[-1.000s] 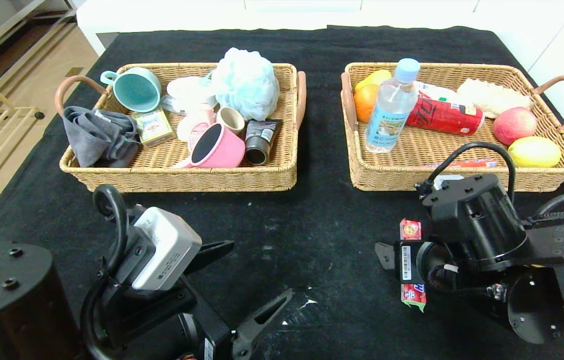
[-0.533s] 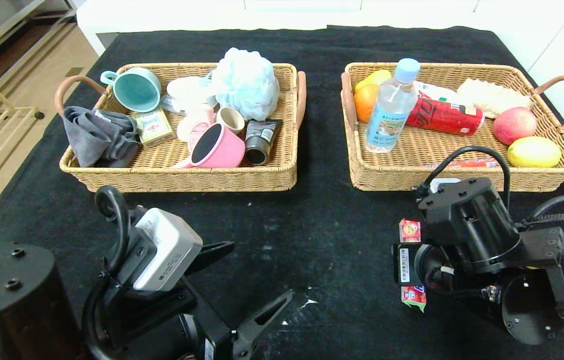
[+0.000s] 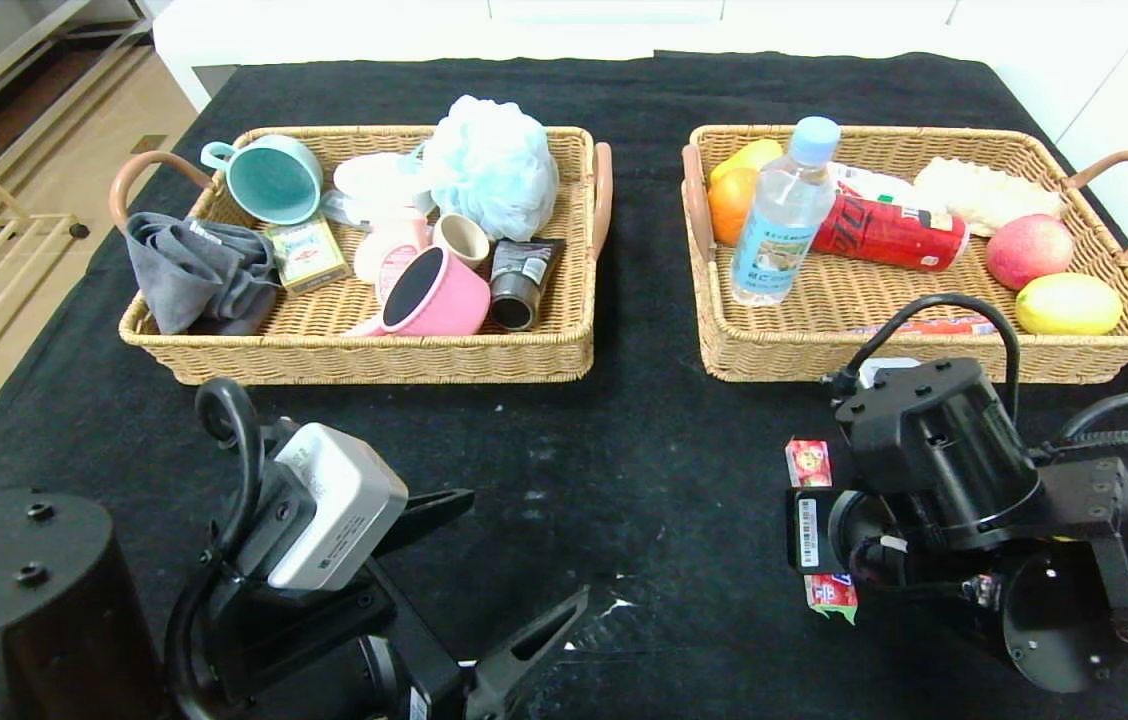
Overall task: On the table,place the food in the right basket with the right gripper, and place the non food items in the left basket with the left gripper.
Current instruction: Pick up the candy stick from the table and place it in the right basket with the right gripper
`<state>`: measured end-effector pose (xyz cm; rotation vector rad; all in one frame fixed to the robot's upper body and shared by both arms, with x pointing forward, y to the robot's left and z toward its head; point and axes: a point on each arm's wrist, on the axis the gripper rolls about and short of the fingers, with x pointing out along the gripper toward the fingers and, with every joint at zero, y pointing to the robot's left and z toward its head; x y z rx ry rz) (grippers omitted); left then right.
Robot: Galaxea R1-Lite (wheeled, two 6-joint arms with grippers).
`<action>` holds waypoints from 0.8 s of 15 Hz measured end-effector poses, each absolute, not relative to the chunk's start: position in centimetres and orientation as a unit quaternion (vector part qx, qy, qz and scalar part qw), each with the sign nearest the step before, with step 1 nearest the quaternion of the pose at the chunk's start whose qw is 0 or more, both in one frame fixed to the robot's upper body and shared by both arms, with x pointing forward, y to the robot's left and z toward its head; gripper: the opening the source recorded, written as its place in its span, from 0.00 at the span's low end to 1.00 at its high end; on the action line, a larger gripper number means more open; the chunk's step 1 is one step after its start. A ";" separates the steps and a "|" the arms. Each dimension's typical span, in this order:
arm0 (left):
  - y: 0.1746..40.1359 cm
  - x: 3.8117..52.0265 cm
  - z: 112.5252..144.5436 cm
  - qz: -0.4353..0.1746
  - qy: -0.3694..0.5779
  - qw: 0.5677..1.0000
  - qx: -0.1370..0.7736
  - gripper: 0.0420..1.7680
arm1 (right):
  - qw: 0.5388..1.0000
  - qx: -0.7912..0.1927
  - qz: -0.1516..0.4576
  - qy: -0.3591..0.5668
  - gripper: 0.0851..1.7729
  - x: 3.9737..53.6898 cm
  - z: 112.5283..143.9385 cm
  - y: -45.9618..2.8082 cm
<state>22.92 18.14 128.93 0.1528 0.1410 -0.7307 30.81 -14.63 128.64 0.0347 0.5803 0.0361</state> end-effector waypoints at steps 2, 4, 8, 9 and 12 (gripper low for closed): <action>18.2 22.9 128.9 -0.357 0.069 0.929 0.075 0.97 | 0.958 0.017 0.018 0.286 0.16 30.8 128.6 -14.6; 18.1 22.9 128.9 -0.357 0.070 0.928 0.075 0.97 | 0.958 0.017 0.017 0.287 0.16 30.9 128.6 -14.6; 18.1 22.9 128.8 -0.358 0.071 0.928 0.077 0.97 | 0.958 0.017 0.016 0.286 0.16 30.9 128.6 -14.7; 18.1 22.9 128.8 -0.359 0.071 0.928 0.077 0.97 | 0.958 0.018 0.016 0.285 0.16 30.9 128.7 -14.7; 18.1 22.9 128.7 -0.359 0.073 0.927 0.077 0.97 | 0.960 0.023 0.018 0.279 0.16 30.6 129.2 -14.9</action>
